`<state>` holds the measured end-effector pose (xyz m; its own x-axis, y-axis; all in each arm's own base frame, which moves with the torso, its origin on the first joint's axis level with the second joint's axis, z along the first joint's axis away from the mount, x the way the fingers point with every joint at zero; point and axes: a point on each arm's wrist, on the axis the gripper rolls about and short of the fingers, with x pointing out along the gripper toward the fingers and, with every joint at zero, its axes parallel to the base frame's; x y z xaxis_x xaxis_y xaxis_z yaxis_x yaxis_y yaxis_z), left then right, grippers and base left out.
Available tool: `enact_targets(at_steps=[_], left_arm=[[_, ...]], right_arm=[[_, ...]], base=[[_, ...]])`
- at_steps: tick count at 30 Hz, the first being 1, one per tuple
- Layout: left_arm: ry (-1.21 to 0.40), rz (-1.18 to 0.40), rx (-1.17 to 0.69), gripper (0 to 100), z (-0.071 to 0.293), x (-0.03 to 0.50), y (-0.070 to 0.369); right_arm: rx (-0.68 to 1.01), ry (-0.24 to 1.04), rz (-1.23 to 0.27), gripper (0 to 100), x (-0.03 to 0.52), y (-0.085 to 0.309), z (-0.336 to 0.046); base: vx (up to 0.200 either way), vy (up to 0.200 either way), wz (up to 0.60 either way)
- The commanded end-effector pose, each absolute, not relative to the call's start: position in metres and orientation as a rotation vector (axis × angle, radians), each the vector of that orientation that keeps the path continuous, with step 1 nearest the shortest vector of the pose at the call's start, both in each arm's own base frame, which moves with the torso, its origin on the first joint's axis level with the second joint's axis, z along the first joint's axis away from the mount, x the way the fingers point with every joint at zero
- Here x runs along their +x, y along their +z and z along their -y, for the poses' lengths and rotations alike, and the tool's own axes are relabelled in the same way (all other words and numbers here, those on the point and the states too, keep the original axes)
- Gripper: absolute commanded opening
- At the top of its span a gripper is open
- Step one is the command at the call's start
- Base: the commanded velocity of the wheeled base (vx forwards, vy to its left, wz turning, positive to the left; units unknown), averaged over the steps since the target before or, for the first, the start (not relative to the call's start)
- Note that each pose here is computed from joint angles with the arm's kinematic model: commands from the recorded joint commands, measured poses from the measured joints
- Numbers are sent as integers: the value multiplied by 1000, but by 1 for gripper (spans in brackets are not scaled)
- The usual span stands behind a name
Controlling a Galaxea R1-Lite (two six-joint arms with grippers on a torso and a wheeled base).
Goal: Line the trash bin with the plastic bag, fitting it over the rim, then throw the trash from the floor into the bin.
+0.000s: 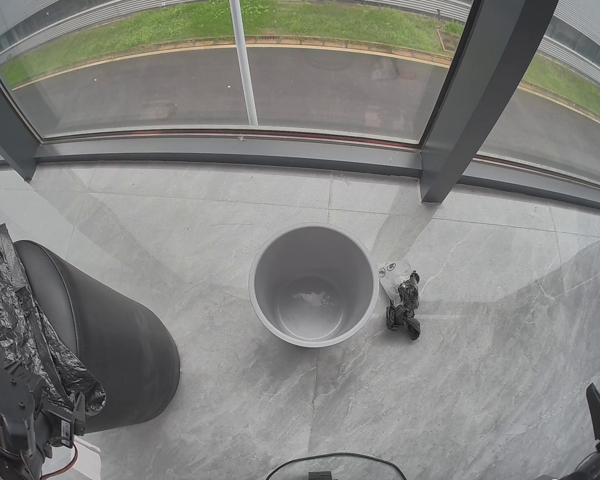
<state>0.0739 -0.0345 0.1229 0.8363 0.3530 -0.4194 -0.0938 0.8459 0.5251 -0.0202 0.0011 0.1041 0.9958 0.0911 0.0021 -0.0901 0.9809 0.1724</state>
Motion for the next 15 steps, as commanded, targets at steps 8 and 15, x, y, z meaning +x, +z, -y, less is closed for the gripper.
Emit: enact_targets(at_steps=[8, 15], left_arm=[[199, -555, 510, 100, 37, 75, 121], [195, -590, 545, 100, 42, 82, 118]], right_arm=[[173, 92, -5, 100, -20, 104, -1], [173, 92, -6, 100, -20, 104, -1]], base=[[0, 0, 0], [0, 0, 0]])
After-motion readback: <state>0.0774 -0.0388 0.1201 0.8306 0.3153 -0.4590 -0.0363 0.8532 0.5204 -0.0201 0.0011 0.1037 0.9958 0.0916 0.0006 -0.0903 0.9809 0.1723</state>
